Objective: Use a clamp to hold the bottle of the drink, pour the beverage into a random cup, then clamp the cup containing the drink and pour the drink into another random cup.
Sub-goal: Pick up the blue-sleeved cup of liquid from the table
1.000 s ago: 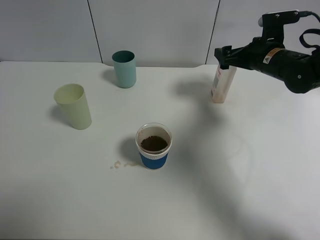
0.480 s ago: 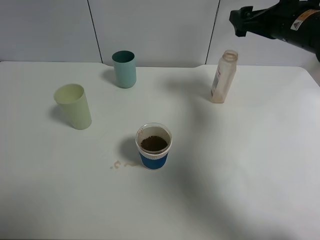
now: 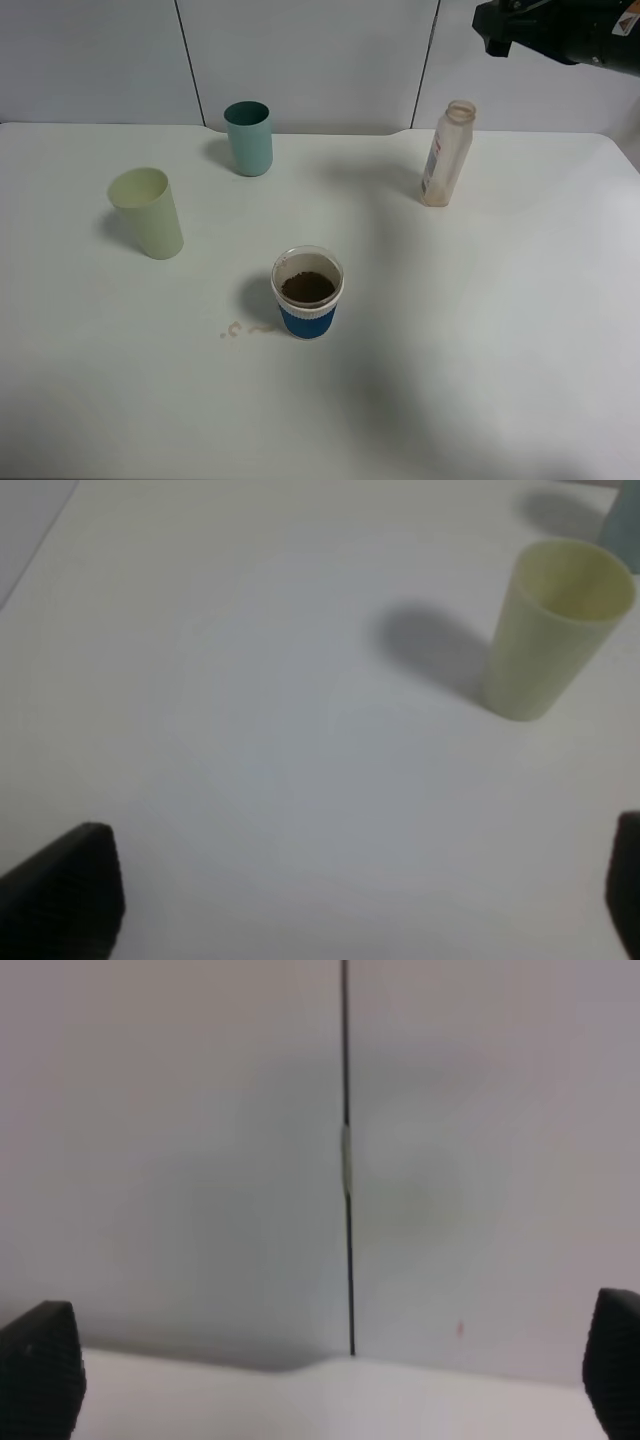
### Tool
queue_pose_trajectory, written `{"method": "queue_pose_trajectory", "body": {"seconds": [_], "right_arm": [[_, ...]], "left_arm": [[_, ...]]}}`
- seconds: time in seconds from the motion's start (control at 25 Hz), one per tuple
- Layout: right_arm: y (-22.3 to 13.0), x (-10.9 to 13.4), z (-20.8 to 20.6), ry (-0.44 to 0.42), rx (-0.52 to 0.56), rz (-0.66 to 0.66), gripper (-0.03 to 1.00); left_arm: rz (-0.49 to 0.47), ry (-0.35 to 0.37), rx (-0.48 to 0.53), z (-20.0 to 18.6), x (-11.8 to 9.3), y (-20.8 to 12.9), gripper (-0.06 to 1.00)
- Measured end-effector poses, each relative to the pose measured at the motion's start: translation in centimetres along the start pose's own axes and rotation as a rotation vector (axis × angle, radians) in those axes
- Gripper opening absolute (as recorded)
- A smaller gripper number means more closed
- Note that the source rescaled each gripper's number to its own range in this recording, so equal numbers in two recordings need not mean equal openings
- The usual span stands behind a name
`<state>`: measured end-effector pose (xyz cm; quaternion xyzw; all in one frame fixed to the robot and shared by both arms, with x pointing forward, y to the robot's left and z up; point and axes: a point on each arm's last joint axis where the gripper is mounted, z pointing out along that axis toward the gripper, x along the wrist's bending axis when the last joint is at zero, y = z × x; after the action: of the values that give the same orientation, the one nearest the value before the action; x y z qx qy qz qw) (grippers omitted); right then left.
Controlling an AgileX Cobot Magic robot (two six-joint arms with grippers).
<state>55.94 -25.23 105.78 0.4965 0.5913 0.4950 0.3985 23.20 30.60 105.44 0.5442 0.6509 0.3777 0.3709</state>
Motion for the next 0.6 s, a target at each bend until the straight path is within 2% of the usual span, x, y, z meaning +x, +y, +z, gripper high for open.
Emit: {"method": "queue_pose_trajectory", "body": {"seconds": [0.36,0.6], "right_arm": [[1.6,-0.2,-2.9,-0.043,0.081,-0.006,1.00],[2.2,-0.5,-6.5,-0.094,0.234,-0.064,1.00]], "left_arm": [[0.000,0.000,0.000,0.0,0.0,0.0,0.90],[0.000,0.000,0.000,0.0,0.0,0.0,0.90]]}}
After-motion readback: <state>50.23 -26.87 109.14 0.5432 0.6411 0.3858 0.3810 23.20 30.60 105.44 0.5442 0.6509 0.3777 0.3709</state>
